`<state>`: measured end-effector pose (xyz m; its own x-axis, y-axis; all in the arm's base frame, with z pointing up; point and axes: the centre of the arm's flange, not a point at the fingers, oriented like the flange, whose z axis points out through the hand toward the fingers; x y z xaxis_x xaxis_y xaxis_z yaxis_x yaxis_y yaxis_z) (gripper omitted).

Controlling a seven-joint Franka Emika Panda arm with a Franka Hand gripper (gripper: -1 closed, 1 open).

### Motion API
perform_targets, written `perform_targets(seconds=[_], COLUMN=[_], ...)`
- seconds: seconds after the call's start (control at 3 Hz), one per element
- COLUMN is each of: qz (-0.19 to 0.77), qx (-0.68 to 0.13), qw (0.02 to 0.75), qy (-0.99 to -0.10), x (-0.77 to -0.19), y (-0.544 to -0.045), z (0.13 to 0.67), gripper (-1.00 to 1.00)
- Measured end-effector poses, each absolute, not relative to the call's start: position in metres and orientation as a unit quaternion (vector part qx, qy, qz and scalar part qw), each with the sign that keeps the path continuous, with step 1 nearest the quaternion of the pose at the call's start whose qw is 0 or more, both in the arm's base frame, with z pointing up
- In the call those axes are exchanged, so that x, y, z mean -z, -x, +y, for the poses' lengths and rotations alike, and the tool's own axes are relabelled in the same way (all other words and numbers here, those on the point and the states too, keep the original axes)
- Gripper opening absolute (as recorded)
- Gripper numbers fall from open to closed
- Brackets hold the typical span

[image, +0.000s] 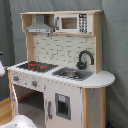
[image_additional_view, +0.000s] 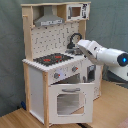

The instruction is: Play with the kitchen

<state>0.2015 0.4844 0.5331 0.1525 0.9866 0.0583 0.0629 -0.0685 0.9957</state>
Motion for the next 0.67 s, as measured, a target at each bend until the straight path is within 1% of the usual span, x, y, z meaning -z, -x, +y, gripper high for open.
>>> perform_targets(seconds=[0.67], qz=[0.505], qx=[-0.405], qw=[0.497], qy=[-0.578], x=[-0.5562], y=[-0.2135], z=[0.4643], gripper=[1.00])
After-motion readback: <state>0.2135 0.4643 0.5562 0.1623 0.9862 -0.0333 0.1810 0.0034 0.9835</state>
